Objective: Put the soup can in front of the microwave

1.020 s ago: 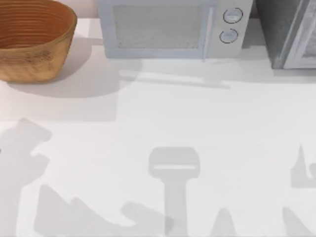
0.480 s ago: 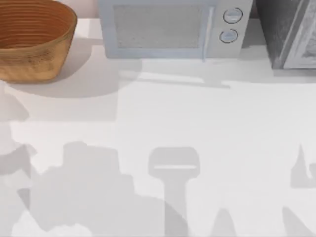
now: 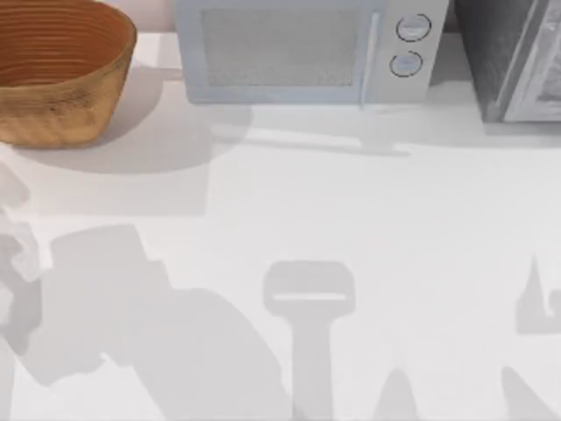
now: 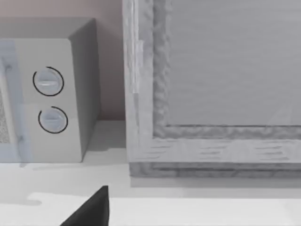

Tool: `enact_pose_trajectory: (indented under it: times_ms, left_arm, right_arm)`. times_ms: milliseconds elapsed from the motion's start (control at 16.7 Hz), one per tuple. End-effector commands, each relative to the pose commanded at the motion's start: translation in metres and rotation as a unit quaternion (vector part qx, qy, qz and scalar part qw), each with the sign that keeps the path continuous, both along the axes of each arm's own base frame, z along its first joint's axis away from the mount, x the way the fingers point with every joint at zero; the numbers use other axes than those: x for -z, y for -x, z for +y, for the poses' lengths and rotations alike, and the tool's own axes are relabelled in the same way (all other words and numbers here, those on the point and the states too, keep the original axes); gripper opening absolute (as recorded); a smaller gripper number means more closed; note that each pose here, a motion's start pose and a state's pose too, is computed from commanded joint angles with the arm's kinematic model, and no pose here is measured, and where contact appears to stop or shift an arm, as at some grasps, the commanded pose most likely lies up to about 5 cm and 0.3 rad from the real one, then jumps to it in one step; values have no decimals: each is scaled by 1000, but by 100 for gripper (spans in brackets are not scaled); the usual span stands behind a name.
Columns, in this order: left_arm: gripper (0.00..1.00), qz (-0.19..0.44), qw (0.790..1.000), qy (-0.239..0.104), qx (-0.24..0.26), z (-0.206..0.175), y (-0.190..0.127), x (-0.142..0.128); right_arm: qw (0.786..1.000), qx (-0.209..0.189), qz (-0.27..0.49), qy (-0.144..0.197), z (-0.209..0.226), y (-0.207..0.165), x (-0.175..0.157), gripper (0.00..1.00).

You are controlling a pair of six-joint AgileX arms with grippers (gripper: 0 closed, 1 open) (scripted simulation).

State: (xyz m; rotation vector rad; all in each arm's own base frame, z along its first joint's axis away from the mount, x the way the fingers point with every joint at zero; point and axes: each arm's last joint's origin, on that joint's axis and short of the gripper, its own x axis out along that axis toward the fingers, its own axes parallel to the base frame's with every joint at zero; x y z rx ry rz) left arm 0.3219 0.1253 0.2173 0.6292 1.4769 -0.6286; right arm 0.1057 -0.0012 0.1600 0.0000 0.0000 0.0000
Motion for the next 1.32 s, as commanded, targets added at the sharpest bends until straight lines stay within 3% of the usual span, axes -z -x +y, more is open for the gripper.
enact_pose_trajectory:
  times_ms: [240,720,960,1320]
  left_arm:
    - [100,-1,1000,0,1,-1,0,1]
    - [100,-1,1000,0,0,0,0,58]
    - [100,0,1000,0,0,0,0,60]
    - [55,0,1000,0,0,0,0,60]
  right_arm:
    - [1000,0,0,0,0,0,0,100]
    - [1000,0,0,0,0,0,0,100]
    - [1000,0,0,0,0,0,0,100]
    - [1000,0,0,0,0,0,0,100]
